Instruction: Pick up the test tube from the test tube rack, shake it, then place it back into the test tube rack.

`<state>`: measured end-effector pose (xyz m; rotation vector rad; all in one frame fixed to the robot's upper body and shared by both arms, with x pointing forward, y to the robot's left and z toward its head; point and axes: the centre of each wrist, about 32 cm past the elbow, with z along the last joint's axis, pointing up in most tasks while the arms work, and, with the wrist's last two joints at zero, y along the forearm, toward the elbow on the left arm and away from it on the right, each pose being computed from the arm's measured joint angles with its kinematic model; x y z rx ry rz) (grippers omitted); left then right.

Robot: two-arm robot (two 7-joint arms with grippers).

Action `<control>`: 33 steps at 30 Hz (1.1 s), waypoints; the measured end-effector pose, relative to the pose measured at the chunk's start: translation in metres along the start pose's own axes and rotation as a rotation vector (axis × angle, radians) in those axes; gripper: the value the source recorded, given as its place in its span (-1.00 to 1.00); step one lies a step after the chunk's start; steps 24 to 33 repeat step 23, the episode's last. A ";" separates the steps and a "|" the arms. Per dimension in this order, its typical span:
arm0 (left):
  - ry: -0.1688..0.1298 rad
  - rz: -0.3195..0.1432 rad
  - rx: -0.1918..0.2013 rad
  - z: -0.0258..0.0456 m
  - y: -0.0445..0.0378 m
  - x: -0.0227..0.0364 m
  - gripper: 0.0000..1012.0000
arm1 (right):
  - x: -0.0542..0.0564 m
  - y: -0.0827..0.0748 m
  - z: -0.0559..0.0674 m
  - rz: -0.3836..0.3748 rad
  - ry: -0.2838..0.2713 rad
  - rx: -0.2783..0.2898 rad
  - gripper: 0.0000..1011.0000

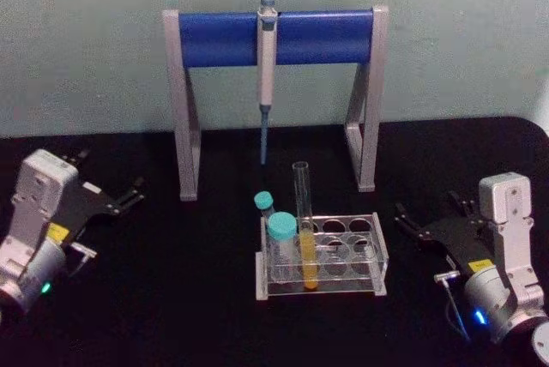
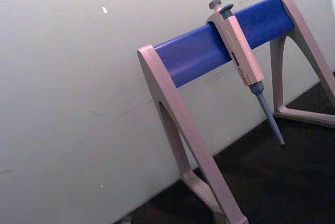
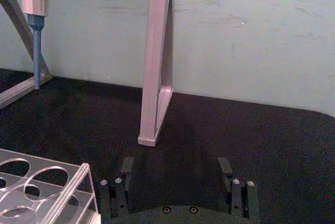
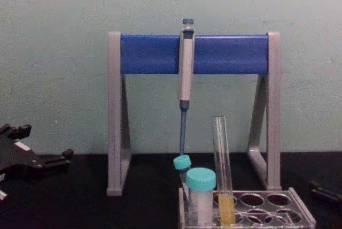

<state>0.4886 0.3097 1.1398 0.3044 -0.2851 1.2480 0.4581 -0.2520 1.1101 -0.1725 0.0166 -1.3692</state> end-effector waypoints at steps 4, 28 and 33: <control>0.000 0.000 0.000 0.0000 0.0000 0.0000 0.98 | 0.000 0.000 0.000 0.000 0.000 0.000 0.98; 0.000 0.000 0.000 0.0000 0.0000 0.0000 0.98 | 0.000 0.000 0.000 0.000 0.000 0.000 0.98; 0.000 0.000 0.000 0.0000 0.0000 0.0000 0.98 | 0.000 0.000 0.000 0.000 0.000 0.000 0.98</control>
